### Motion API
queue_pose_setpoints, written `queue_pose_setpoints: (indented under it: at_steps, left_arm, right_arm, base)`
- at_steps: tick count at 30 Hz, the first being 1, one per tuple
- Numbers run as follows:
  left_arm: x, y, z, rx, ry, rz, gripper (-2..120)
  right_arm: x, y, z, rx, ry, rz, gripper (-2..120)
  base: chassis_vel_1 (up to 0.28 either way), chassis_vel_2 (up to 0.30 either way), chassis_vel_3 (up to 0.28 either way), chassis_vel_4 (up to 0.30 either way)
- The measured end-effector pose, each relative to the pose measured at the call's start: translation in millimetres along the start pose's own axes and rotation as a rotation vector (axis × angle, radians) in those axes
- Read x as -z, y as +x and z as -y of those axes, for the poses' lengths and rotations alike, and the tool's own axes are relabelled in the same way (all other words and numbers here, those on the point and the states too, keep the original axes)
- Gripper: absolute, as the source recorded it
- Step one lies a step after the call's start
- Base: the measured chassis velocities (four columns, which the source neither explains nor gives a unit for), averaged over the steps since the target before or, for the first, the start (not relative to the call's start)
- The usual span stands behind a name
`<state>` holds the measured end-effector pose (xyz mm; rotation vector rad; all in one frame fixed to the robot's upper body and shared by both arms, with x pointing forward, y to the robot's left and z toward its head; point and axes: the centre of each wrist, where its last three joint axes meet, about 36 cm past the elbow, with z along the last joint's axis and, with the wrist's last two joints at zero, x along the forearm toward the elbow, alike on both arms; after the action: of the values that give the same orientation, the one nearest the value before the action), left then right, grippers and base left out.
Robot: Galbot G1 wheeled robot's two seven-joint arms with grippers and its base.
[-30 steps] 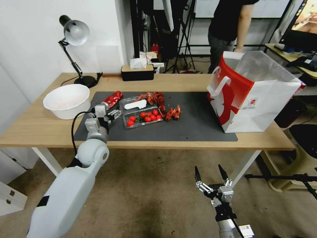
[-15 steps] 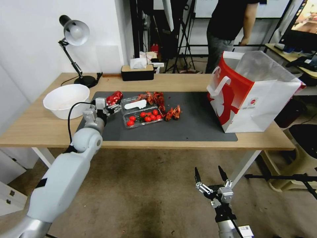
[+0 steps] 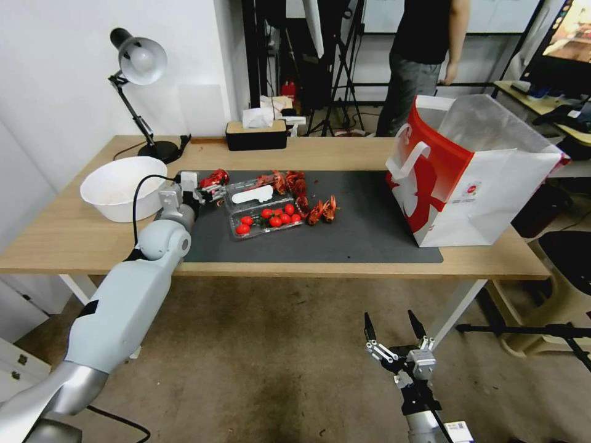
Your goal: Pick up the trash from the table and place it into the takeout bag.
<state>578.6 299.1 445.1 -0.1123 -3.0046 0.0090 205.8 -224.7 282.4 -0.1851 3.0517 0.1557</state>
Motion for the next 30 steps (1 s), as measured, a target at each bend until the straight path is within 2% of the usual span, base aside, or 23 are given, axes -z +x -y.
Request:
queue_pose_setpoints:
  at_steps: [6,14,21,22,25,30]
  left_arm:
    - [-5.0,-6,-6.4,0.006,-0.002,-0.047,100]
    - [-3.2,-7,-18.9,0.014,0.05,-0.116,97]
    - [-12.9,-6,-21.8,0.021,0.094,-0.161,71]
    - [-12.9,-6,-21.8,0.021,0.094,-0.161,71]
    - [-13.9,-5,-24.8,0.03,0.097,-0.163,56]
    - [-15.4,-2,-27.0,0.036,0.098,-0.161,51]
  right_arm:
    - [0,0,2,-0.004,0.003,0.001,100]
    - [-2,-3,1,-0.005,0.001,0.003,100]
    - [-2,-2,3,-0.004,0.006,0.001,100]
    - [-2,-2,3,-0.004,0.006,0.001,100]
    - [-2,-3,3,-0.003,0.005,0.002,100]
    - [-2,-3,2,-0.002,0.004,0.002,100]
  base:
    - [0.0,0.0,0.0,0.0]
    - [0.0,0.0,0.0,0.0]
    - [0.0,0.0,0.0,0.0]
    - [0.0,0.0,0.0,0.0]
    - [0.0,0.0,0.0,0.0]
    - [0.0,0.0,0.0,0.0]
